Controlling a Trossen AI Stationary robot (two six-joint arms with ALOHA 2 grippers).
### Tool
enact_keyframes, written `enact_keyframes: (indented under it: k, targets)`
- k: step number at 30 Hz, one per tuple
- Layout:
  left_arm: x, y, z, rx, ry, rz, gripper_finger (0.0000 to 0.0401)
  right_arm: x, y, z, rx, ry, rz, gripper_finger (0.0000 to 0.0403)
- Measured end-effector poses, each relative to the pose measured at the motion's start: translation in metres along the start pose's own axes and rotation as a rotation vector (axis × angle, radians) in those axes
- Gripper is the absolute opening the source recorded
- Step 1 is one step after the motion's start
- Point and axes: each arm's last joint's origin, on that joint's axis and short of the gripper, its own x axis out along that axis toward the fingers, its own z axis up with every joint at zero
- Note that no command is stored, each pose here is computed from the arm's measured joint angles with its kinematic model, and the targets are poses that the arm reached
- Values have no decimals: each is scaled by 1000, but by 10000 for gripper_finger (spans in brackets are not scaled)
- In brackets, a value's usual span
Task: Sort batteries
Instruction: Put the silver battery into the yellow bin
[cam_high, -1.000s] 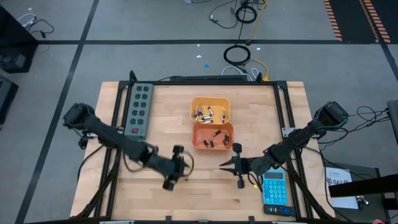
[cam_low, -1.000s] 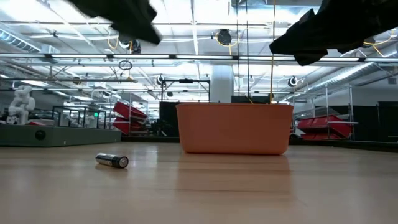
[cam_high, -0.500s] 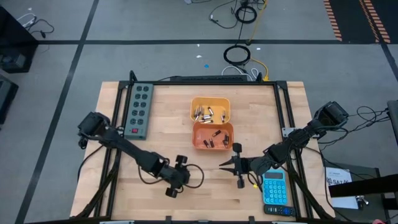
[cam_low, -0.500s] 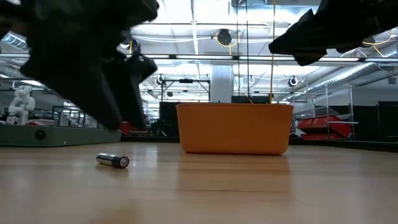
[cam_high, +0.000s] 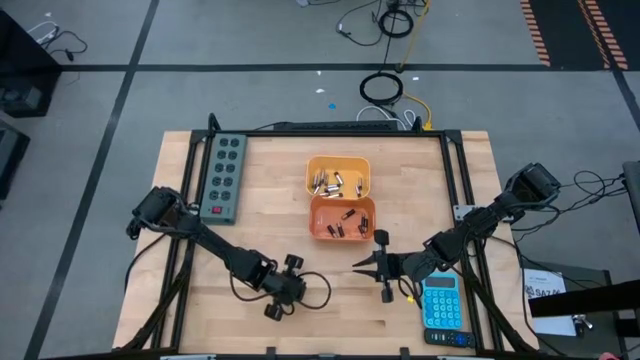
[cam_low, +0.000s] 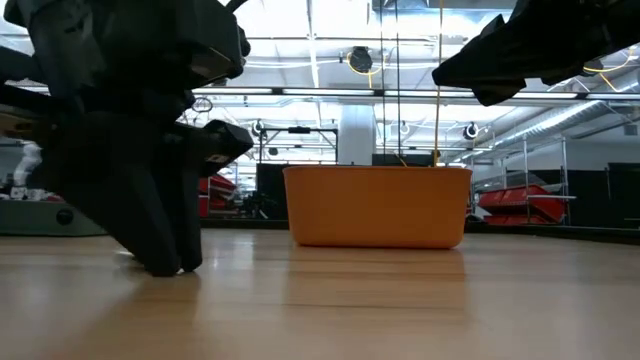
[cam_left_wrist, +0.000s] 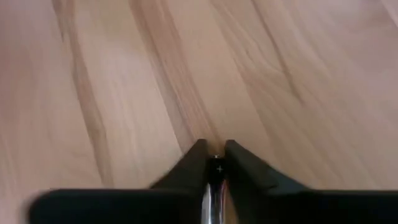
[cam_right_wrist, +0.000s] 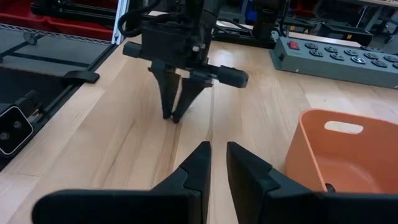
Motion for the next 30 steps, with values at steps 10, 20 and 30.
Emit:
enact_keyframes:
  k: [10, 20, 30]
  targets:
    - [0, 2, -3, 38, 36, 15, 23, 0, 0, 0, -2, 0, 0, 45]
    - [-34, 22, 14, 74, -99, 149, 1, 0, 0, 0, -2, 0, 0, 45]
    - [-70, 59, 5, -300, -11, 154, 28, 0, 0, 0, 18, 2, 0, 45]
